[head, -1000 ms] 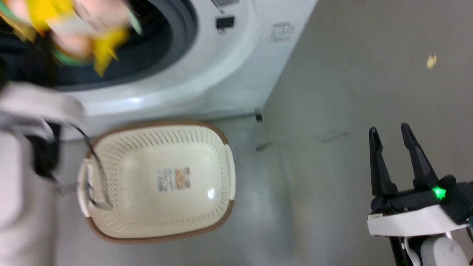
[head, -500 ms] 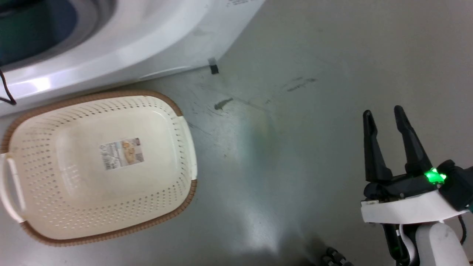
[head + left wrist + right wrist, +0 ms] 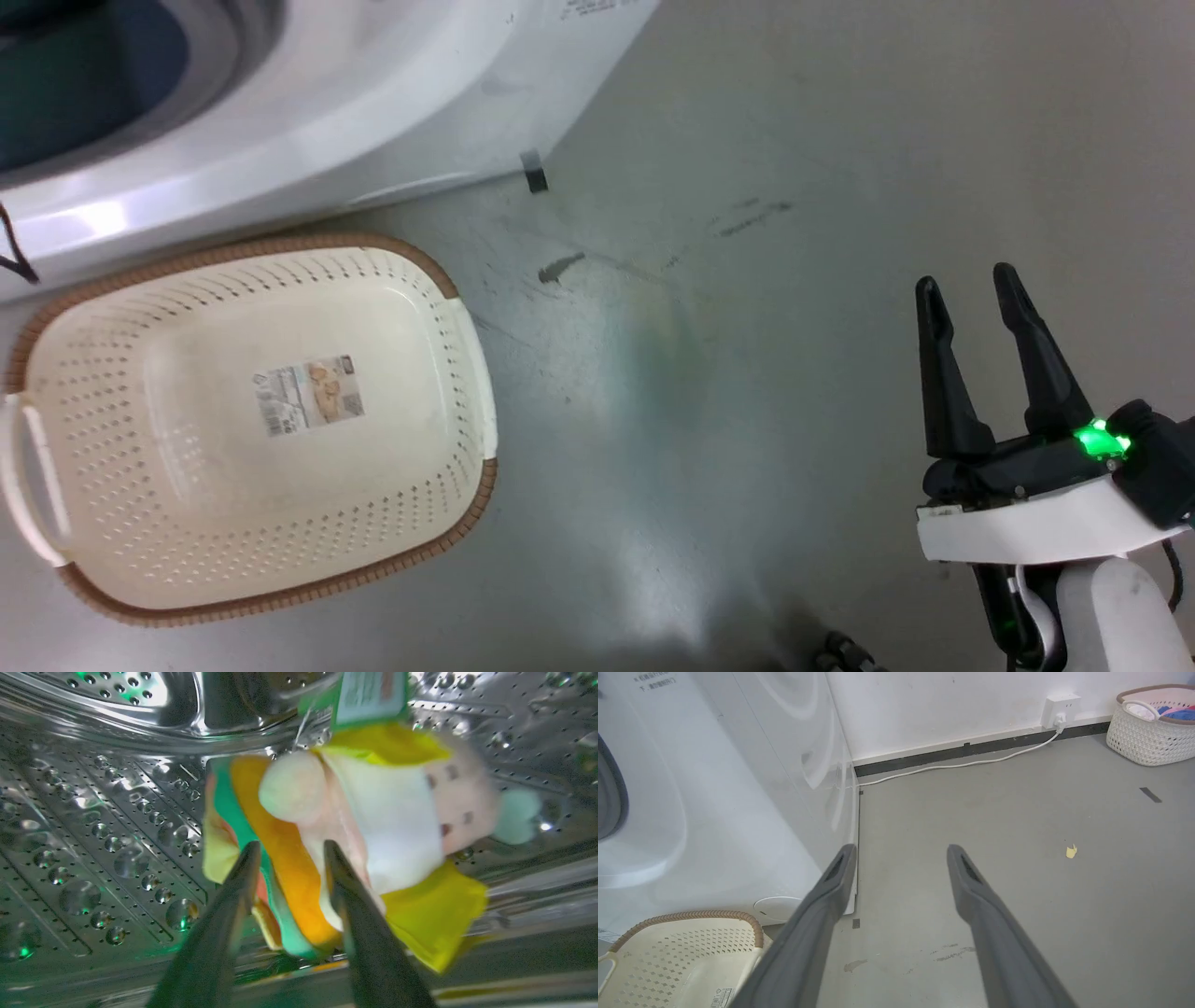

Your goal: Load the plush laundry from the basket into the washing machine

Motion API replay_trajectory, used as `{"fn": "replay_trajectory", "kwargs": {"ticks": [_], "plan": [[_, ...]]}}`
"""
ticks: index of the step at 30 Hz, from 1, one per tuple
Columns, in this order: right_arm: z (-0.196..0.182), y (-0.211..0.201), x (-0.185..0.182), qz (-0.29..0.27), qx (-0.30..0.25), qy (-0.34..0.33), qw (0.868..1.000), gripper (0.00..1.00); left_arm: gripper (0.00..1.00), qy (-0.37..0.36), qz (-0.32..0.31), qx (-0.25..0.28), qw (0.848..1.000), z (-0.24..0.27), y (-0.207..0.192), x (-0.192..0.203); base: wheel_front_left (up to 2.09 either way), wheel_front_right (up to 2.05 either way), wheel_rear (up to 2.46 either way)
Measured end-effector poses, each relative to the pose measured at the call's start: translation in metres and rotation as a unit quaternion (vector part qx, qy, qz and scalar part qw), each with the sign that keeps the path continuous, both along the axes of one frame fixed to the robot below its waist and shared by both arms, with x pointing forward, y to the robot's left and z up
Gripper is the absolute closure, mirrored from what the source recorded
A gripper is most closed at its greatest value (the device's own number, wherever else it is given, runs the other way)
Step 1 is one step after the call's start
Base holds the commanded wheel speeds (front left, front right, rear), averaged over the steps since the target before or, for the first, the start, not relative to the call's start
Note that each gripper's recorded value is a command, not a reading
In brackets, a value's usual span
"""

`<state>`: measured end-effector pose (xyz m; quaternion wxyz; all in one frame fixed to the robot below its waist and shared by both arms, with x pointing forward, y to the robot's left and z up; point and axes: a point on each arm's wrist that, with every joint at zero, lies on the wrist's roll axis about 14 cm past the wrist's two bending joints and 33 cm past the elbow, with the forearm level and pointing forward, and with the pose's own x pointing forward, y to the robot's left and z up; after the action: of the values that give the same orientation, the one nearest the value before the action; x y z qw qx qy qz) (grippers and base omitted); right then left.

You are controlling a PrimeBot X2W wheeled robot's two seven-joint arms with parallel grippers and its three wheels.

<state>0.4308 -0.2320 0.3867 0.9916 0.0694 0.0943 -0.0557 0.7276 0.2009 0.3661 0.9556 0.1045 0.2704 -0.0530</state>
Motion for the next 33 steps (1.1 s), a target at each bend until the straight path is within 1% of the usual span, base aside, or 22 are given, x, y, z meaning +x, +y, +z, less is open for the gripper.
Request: {"fn": "replay_trajectory", "kwargs": {"ticks": [6,9,12,17,20,24,27,29,33], "plan": [[0.024,-0.001,0.002,0.004,-0.014,-0.031,0.999,0.0,0.0,-0.058,-0.005,-0.034,0.998,0.032,-0.006,-0.015,0.0,0.0,0.0],[0.039,-0.001,0.0,0.007,-0.028,-0.047,0.999,0.0,0.0,-0.081,-0.004,-0.055,0.995,0.043,-0.007,-0.035,0.0,0.0,0.0],[0.051,0.001,-0.007,0.01,-0.036,-0.058,0.998,0.0,0.0,-0.109,0.003,-0.092,0.99,0.057,-0.011,-0.059,0.0,0.0,0.0],[0.075,0.015,-0.02,0.029,-0.038,-0.084,0.995,0.0,0.0,-0.15,-0.002,-0.127,0.981,0.078,-0.02,-0.111,0.0,0.0,0.0],[0.092,0.021,-0.029,0.037,-0.037,-0.105,0.993,0.0,0.0,-0.179,0.016,-0.167,0.969,0.09,-0.019,-0.146,0.0,0.0,0.0],[0.115,0.033,-0.037,0.053,-0.037,-0.136,0.989,0.0,0.0,-0.214,0.026,-0.196,0.957,0.104,-0.017,-0.196,0.0,0.0,0.0],[0.128,0.045,-0.043,0.07,-0.036,-0.155,0.985,0.0,0.0,-0.228,0.036,-0.201,0.952,0.106,-0.013,-0.235,0.0,0.0,0.0],[0.135,0.051,-0.046,0.078,-0.034,-0.166,0.982,0.0,0.0,-0.24,0.048,-0.195,0.95,0.109,-0.007,-0.26,0.0,0.0,0.0],[0.144,0.064,-0.049,0.097,-0.028,-0.18,0.978,0.0,0.0,-0.297,0.062,-0.194,0.933,0.14,0.002,-0.298,0.0,0.0,0.0]]}}
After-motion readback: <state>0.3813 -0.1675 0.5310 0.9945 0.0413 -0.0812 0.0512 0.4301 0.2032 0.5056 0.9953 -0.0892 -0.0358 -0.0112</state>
